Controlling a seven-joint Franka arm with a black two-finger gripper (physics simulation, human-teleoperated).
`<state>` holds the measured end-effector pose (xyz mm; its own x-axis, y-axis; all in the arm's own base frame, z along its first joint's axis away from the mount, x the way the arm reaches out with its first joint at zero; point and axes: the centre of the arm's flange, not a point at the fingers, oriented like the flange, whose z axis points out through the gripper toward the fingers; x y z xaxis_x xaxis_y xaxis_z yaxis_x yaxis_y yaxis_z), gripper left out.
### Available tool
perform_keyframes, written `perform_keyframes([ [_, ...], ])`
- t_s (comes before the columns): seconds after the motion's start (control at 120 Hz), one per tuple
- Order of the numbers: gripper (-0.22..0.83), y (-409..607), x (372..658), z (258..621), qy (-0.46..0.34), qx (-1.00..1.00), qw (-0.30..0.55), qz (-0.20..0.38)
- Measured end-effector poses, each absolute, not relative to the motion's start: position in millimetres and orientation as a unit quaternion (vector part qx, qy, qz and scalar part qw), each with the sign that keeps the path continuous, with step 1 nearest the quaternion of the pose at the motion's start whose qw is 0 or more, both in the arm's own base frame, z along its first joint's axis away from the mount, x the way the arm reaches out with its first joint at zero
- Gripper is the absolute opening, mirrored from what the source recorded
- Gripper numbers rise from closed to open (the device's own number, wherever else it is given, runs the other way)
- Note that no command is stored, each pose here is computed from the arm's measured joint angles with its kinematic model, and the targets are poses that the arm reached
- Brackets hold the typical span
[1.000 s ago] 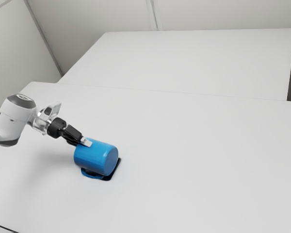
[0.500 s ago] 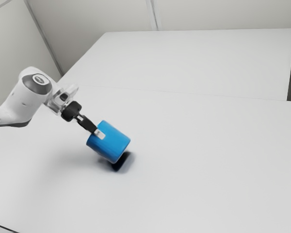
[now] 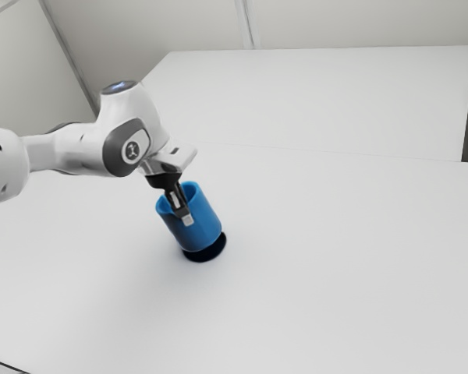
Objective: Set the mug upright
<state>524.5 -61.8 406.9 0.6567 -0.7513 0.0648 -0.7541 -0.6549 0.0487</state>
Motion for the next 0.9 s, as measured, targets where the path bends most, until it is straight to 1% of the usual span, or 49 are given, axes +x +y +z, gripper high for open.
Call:
perform_keyframes([
  [0.167, -0.17, -46.9, 507.9, 407.9, -0.355, 0.935, -0.007, 0.02],
  [0.267, -0.17, -52.3, 496.2, 405.6, -0.332, 0.943, -0.022, 0.017],
  [0.458, -0.16, -58.2, 491.0, 399.6, -0.294, 0.955, -0.028, 0.016],
  [0.617, 0.18, -59.0, 489.5, 396.8, -0.269, 0.963, -0.022, 0.015],
  [0.683, 0.3, -60.0, 489.0, 397.9, -0.262, 0.965, -0.021, 0.015],
  [0.783, 0.42, -63.1, 488.6, 405.4, -0.254, 0.967, -0.024, 0.016],
  [0.9, 0.5, -66.4, 490.5, 421.4, -0.246, 0.969, -0.025, 0.02],
])
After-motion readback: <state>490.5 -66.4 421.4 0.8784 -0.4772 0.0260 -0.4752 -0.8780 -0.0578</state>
